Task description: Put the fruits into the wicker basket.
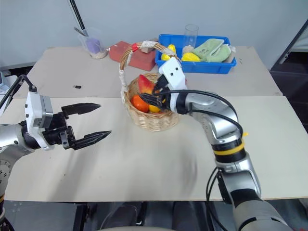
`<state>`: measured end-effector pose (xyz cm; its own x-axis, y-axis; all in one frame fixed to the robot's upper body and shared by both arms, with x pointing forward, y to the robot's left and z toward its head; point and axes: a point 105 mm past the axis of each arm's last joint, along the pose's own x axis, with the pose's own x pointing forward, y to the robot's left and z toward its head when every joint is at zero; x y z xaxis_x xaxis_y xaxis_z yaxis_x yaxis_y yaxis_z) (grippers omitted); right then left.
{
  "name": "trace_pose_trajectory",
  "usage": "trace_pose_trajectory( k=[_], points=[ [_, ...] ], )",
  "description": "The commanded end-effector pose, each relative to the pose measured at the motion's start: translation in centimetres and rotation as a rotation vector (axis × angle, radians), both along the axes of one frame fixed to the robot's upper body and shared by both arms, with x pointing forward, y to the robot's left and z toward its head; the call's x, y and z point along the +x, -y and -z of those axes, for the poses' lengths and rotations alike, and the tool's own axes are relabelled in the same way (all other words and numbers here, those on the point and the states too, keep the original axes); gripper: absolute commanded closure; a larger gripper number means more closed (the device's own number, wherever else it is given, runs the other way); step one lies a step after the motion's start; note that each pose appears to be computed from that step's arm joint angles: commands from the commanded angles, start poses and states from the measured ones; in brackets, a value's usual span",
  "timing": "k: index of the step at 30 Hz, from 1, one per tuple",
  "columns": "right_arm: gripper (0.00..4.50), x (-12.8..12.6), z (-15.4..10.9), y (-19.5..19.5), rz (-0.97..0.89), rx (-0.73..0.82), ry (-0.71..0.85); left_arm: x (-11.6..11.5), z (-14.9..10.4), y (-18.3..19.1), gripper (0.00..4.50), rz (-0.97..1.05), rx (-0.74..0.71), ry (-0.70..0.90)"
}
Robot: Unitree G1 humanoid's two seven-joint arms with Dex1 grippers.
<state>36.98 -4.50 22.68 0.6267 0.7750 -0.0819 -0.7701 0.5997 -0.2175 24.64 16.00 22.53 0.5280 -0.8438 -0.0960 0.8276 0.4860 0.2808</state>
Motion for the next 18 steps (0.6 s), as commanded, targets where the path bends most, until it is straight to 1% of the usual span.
trace_pose_trajectory(
  k=[1, 5, 9, 11, 13, 16, 18],
  points=[
    [0.04, -0.7, -1.9, -0.1, -0.016, 0.02, 0.077, -0.4, -0.3, 0.5, 0.0, 0.001, 0.012, 0.028],
    [0.02, -3.2, -1.7, 0.7, -0.094, 0.009, 0.061, -0.2, -0.4, 0.2, 0.0, -0.014, 0.019, 0.029],
    [0.02, -6.0, -1.1, 2.9, -0.147, -0.031, 0.059, -0.1, -0.5, 0.6, 0.0, 0.011, 0.016, 0.024],
    [0.02, -6.6, -0.6, 4.2, -0.135, -0.046, 0.058, 0.0, -0.6, 0.8, 0.0, 0.025, 0.01, 0.019],
    [0.02, -5.8, -0.2, 6.1, -0.039, -0.059, 0.073, 0.2, -0.7, 1.1, 0.0, 0.037, 0.007, 0.019],
    [0.02, -4.1, -0.4, 7.7, 0.084, -0.015, 0.094, 0.4, -0.7, 1.4, 0.0, 0.053, 0.01, 0.021],
    [0.02, -2.3, -0.5, 8.5, 0.162, 0.042, 0.105, 0.6, -0.8, 1.7, 0.0, 0.067, 0.012, 0.024]
  ],
)
